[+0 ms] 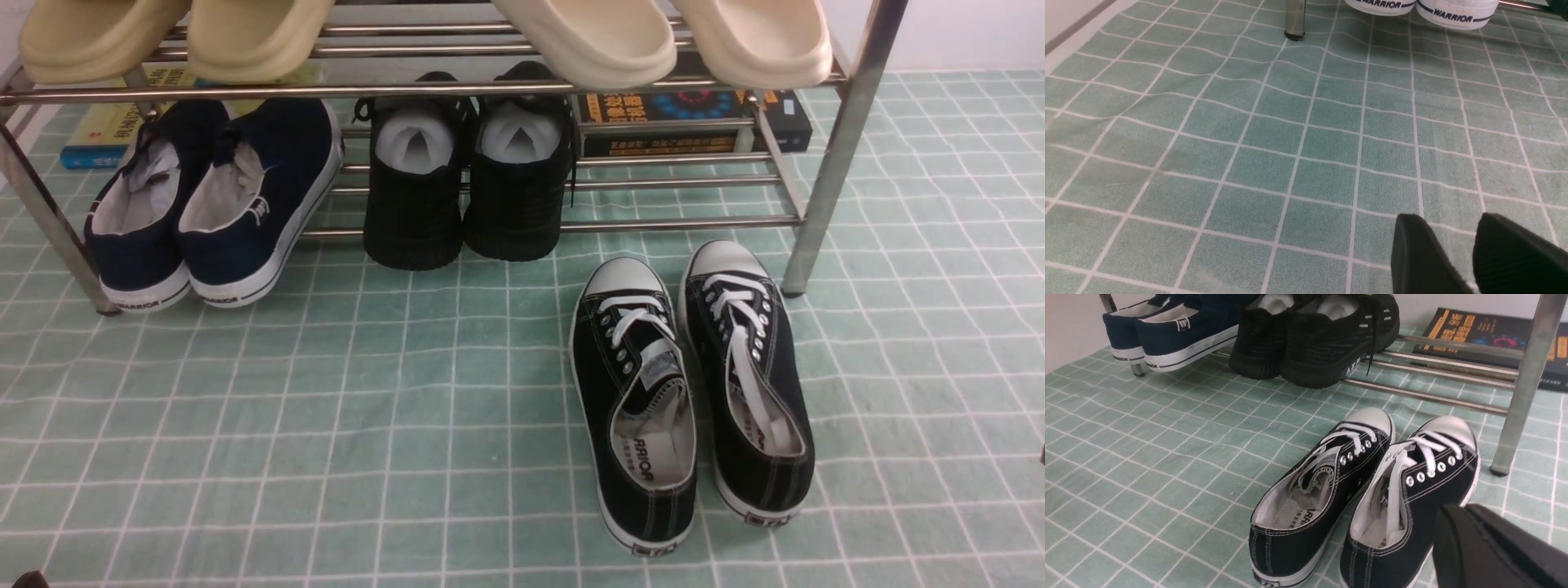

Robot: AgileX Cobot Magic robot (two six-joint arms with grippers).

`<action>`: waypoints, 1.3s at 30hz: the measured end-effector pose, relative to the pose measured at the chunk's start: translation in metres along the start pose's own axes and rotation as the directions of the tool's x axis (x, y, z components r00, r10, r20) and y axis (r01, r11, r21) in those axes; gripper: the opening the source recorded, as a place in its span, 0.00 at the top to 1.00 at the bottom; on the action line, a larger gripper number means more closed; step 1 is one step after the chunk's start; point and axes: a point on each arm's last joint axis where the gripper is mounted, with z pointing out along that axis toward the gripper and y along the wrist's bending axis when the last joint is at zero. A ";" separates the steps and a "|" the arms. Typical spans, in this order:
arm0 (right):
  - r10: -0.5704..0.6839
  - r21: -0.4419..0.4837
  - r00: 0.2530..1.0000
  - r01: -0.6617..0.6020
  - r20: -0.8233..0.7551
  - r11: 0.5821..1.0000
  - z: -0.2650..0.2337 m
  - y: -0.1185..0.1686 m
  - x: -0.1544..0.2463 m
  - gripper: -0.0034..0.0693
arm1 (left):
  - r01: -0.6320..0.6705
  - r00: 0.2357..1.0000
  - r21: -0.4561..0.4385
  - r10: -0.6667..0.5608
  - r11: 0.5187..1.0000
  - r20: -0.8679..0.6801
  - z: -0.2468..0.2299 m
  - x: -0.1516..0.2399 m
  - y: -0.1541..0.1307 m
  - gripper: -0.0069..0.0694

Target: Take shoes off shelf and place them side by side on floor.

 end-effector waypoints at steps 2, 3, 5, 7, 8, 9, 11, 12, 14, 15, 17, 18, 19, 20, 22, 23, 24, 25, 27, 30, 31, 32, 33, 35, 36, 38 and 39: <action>-0.016 0.059 0.999 0.014 0.028 0.998 -0.005 -0.005 0.004 0.94 | -0.002 1.000 -0.001 0.002 1.000 0.000 0.000 0.000 0.000 0.59; -0.017 0.060 0.999 0.015 0.029 0.998 -0.006 -0.005 0.005 0.94 | -0.002 1.000 -0.001 0.002 1.000 0.000 0.000 0.000 0.000 0.59; -0.009 0.165 0.999 0.002 0.043 0.986 -0.010 -0.013 0.025 0.94 | -0.005 1.000 -0.002 0.005 1.000 0.001 0.000 0.000 0.000 0.59; -0.012 0.236 0.999 0.003 0.036 0.972 -0.011 -0.018 0.042 0.94 | -0.005 1.000 -0.002 0.005 1.000 0.001 0.000 0.000 0.000 0.59; -0.012 0.272 1.000 0.003 0.029 0.962 -0.012 -0.021 0.053 0.93 | -0.005 1.000 -0.002 0.005 1.000 0.001 0.000 0.000 0.000 0.59; -0.010 0.297 1.000 0.004 0.019 0.955 -0.012 -0.023 0.061 0.93 | -0.005 1.000 -0.002 0.005 1.000 0.001 0.000 0.000 0.000 0.59; -0.005 0.330 1.000 0.003 0.006 0.944 -0.012 -0.026 0.072 0.93 | -0.005 1.000 -0.002 0.005 1.000 0.001 0.000 0.000 0.000 0.59; 0.011 0.368 1.000 -0.004 -0.018 0.930 -0.011 -0.029 0.088 0.93 | -0.005 1.000 -0.002 0.005 1.000 0.001 0.000 0.000 0.000 0.59; 0.024 0.387 0.999 -0.007 -0.039 0.922 -0.010 -0.031 0.099 0.92 | -0.006 1.000 -0.002 0.006 1.000 0.001 0.000 0.000 0.000 0.59; 0.036 0.398 0.998 -0.010 -0.058 0.917 -0.009 -0.032 0.107 0.92 | -0.007 1.000 -0.003 0.007 1.000 0.001 0.000 0.000 0.000 0.59; 0.039 0.409 0.998 -0.011 -0.058 0.912 -0.008 -0.033 0.109 0.92 | -0.010 1.000 -0.004 0.010 1.000 0.001 0.000 0.000 0.000 0.59; 0.041 0.414 0.997 -0.012 -0.060 0.910 -0.008 -0.033 0.109 0.92 | -0.011 1.000 -0.004 0.011 1.000 0.001 0.000 0.000 0.000 0.59; 0.043 0.418 0.997 -0.013 -0.062 0.908 -0.008 -0.034 0.110 0.92 | -0.012 1.000 -0.005 0.012 1.000 0.001 0.000 0.000 0.000 0.59; 0.045 0.419 0.997 -0.015 -0.061 0.908 -0.008 -0.034 0.110 0.92 | -0.012 1.000 -0.005 0.012 1.000 0.001 0.000 0.000 0.000 0.59; 0.054 0.428 0.997 -0.022 -0.063 0.904 -0.009 -0.035 0.110 0.92 | -0.013 1.000 -0.005 0.013 1.000 0.001 0.000 0.000 0.000 0.59; 0.059 0.438 0.996 -0.027 -0.060 0.899 -0.009 -0.035 0.110 0.92 | -0.013 1.000 -0.005 0.013 1.000 0.001 0.000 0.000 0.000 0.59; 0.061 0.442 0.996 -0.028 -0.060 0.897 -0.009 -0.036 0.110 0.92 | -0.013 1.000 -0.005 0.013 1.000 0.001 0.000 0.000 0.000 0.59; 0.062 0.444 0.996 -0.029 -0.060 0.895 -0.010 -0.036 0.110 0.92 | -0.014 1.000 -0.006 0.014 1.000 0.001 0.000 0.000 0.000 0.59; 0.061 0.446 0.996 -0.028 -0.060 0.895 -0.010 -0.036 0.110 0.92 | -0.014 1.000 -0.006 0.014 1.000 0.001 0.000 0.000 0.000 0.59; 0.066 0.447 0.996 -0.033 -0.058 0.894 -0.010 -0.036 0.110 0.91 | -0.014 1.000 -0.006 0.014 1.000 0.001 0.000 0.000 0.001 0.59; 0.066 0.447 0.996 -0.033 -0.058 0.894 -0.010 -0.036 0.110 0.91 | -0.015 1.000 -0.006 0.015 1.000 0.001 0.000 0.000 0.001 0.59; 0.066 0.447 0.996 -0.033 -0.058 0.894 -0.010 -0.036 0.110 0.91 | -0.015 1.000 -0.006 0.015 1.000 0.001 0.000 0.000 0.001 0.59; 0.065 0.447 0.996 -0.033 -0.057 0.894 -0.010 -0.036 0.110 0.90 | -0.015 1.000 -0.006 0.015 1.000 0.001 0.000 0.000 0.001 0.59; 0.065 0.447 0.996 -0.033 -0.057 0.894 -0.010 -0.036 0.110 0.90 | -0.015 1.000 -0.006 0.015 1.000 0.001 0.000 0.000 0.001 0.59; 0.065 0.447 0.996 -0.033 -0.057 0.894 -0.010 -0.036 0.110 0.90 | -0.015 1.000 -0.006 0.015 1.000 0.001 0.000 0.000 0.001 0.59; 0.065 0.447 0.996 -0.033 -0.057 0.894 -0.010 -0.036 0.110 0.90 | -0.015 1.000 -0.006 0.015 1.000 0.001 0.000 0.000 0.001 0.59; 0.065 0.447 0.996 -0.033 -0.057 0.894 -0.010 -0.036 0.110 0.89 | -0.015 1.000 -0.006 0.015 1.000 0.001 0.000 0.000 0.001 0.59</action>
